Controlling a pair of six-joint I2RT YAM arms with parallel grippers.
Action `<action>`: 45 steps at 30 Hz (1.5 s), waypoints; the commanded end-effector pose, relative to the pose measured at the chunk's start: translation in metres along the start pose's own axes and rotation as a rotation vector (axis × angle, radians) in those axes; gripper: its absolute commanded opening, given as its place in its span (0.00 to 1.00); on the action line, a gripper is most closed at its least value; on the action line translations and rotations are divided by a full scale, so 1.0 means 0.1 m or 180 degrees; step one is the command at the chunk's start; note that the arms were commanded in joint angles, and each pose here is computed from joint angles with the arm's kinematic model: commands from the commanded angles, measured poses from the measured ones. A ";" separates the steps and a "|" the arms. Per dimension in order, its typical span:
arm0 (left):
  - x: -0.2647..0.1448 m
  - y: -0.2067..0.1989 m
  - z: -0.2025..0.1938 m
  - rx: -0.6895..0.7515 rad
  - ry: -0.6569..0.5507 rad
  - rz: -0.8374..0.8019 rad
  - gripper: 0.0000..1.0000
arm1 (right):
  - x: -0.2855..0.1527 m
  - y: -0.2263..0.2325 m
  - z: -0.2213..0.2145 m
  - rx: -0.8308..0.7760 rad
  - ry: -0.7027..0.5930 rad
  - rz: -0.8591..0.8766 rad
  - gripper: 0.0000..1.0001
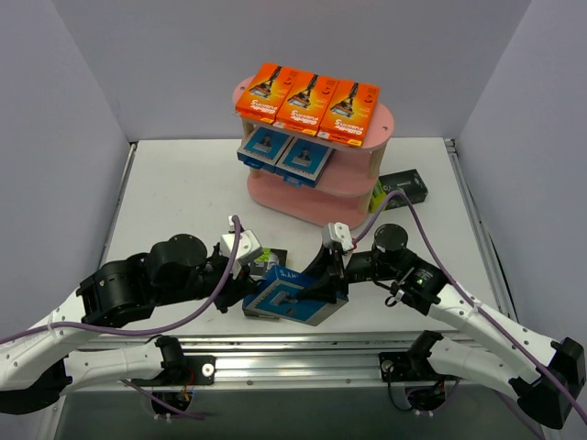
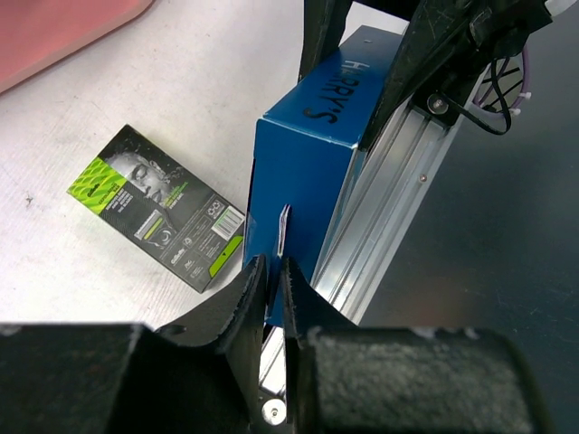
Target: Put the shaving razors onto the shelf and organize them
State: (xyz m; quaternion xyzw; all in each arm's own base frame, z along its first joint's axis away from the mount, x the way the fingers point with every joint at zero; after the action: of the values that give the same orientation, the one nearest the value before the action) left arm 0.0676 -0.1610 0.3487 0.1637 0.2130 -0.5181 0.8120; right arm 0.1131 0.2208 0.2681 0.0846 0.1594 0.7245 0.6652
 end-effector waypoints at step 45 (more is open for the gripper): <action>-0.06 0.03 0.10 -0.0232 -0.0460 0.0172 0.02 | -0.05 0.04 0.15 -0.0163 -0.0268 -0.0107 0.54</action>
State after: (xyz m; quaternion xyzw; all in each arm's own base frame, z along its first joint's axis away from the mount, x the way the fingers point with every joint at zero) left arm 0.0679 -0.1633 0.3396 0.1085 0.1901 -0.5052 0.8348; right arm 0.1120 0.2153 0.2684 0.0962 0.1517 0.7088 0.6821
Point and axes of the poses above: each gripper's point midway between its finger pads, its own x axis out along the fingers, its own y axis along the line the jaws close on, z = x × y, the point moved 8 cm from there along -x, back along the fingers, and after that the axes turned 11 degrees about x, right-handed, at the moved point
